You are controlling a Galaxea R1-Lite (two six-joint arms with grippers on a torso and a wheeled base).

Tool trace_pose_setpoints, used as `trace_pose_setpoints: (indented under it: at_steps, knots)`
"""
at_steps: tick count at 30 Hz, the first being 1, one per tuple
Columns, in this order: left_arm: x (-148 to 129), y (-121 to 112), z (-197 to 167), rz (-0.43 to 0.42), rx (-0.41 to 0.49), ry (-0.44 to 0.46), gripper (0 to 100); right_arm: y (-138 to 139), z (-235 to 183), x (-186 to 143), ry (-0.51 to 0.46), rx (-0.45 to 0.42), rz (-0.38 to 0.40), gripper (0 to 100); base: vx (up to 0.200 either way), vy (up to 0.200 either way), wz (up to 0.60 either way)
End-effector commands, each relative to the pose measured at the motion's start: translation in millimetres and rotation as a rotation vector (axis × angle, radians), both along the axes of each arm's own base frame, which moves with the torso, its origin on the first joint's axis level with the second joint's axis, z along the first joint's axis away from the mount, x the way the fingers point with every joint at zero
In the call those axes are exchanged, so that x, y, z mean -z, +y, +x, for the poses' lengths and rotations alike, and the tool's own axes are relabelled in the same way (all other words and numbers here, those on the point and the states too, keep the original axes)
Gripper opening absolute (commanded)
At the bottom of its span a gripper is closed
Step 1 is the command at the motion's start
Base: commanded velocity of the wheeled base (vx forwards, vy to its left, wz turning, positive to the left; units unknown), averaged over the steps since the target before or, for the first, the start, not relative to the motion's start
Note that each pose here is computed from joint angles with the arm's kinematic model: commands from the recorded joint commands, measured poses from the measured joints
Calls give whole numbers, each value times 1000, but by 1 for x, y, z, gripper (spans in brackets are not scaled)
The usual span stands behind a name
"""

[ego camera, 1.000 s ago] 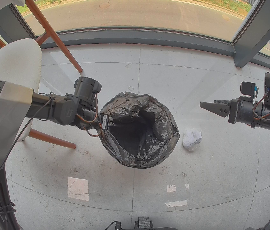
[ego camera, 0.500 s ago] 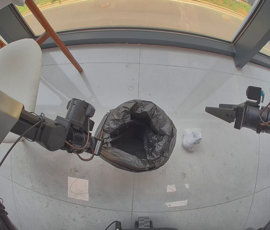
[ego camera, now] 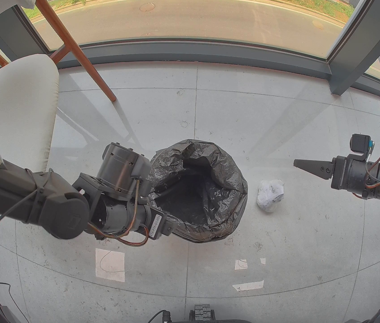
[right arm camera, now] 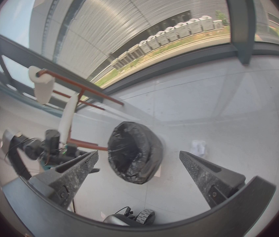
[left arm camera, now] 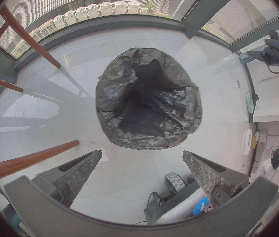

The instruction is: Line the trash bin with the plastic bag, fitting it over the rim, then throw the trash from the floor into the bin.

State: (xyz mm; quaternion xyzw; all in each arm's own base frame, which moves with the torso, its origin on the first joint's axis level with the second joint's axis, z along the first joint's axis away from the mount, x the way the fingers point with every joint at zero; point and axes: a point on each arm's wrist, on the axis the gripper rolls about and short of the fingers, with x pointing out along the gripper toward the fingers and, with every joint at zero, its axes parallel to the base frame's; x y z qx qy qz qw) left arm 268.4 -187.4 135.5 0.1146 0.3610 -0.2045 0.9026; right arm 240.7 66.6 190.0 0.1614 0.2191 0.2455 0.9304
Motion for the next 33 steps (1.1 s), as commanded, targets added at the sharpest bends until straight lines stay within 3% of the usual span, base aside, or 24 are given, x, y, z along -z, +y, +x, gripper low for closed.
trace_pose_setpoints:
  at_steps: [1, 6, 12, 13, 16, 21, 25, 33]
  knots:
    - [-33, 7, -23, -94, -5, -64, 100, -50, 7, 22, 74, 238, -19, 100, 0, 0, 0]
    - [-58, 38, -31, -186, -62, -111, 100, -85, 3, 40, 139, 323, -4, 100, 0, 0, 0]
    - [-68, 48, -29, -235, -67, -144, 100, -94, 1, 68, 193, 269, -122, 100, 0, 0, 0]
    - [-74, 51, -28, -259, -75, -188, 100, -94, 1, 78, 214, 240, -159, 100, 0, 0, 0]
    - [-79, 56, -23, -290, -93, -247, 100, -92, 9, 87, 233, 219, -174, 100, 0, 0, 0]
    - [-86, 59, -28, -357, -100, -302, 100, -88, 50, 97, 140, 204, -175, 100, 0, 0, 0]
    - [-90, 64, -36, -417, -128, -283, 100, -83, 79, 104, 72, 198, -159, 100, -100, 0, 0]
    - [-86, 77, -45, -419, -138, -274, 100, -68, 108, 107, 28, 181, -116, 100, -200, 0, 0]
